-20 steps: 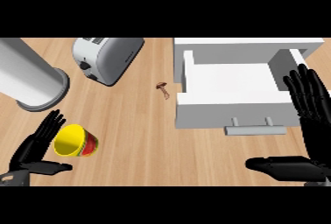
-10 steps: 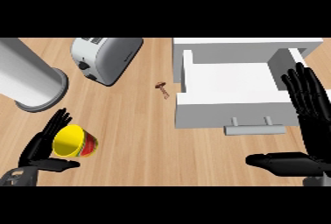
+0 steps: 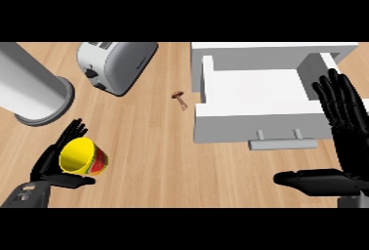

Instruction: Pick up the cup, place it into the drawer and close the drawer

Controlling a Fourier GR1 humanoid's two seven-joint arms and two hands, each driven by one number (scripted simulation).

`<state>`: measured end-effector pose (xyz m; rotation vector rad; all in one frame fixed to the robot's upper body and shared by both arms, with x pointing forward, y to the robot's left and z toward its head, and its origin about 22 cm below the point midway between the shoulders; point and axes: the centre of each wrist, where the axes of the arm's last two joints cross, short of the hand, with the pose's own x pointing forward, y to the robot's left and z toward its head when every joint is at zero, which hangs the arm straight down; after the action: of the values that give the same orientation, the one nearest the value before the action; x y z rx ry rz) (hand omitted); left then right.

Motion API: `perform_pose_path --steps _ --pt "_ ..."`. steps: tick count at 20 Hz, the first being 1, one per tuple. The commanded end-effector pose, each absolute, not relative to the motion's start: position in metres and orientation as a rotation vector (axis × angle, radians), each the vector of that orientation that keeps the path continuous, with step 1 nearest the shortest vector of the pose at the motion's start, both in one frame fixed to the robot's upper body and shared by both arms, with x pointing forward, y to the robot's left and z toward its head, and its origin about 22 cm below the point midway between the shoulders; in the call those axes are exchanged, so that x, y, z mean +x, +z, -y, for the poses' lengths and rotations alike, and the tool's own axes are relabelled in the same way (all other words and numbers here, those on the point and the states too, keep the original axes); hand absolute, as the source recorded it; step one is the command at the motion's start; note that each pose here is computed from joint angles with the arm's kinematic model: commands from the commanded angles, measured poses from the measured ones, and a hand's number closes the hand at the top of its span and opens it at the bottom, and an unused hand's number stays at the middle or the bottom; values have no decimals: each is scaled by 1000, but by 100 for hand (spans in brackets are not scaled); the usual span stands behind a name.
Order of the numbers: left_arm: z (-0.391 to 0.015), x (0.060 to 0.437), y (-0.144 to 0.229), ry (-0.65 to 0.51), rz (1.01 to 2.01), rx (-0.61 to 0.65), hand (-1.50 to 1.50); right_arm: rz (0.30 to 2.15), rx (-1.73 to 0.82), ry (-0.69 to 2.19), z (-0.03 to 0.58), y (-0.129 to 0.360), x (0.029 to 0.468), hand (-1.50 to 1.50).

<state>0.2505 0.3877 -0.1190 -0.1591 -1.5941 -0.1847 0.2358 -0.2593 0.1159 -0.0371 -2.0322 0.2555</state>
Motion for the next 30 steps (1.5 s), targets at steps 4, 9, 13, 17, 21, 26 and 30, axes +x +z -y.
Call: perform_pose_path --steps 4,9,13,17,21,26,30 --pt "-365 254 -129 -98 1696 -430 -150 2024 -38 248 253 111 237 -150" --pt "-353 271 -121 -107 1690 -527 -150 2025 -23 252 247 105 246 -150" --pt "-351 263 -128 -63 1699 -594 150 2018 -20 251 256 107 242 -150" --pt "-339 265 -130 -68 1670 -690 150 2003 -30 239 259 100 242 -150" --pt "-334 270 -129 -24 1659 -754 150 2009 -18 247 258 120 241 -150" --pt "-336 286 -112 -27 1749 -784 150 2000 -48 250 270 108 252 -150" --pt "-336 282 -116 152 1890 -520 150 2013 -52 254 270 104 237 -150"
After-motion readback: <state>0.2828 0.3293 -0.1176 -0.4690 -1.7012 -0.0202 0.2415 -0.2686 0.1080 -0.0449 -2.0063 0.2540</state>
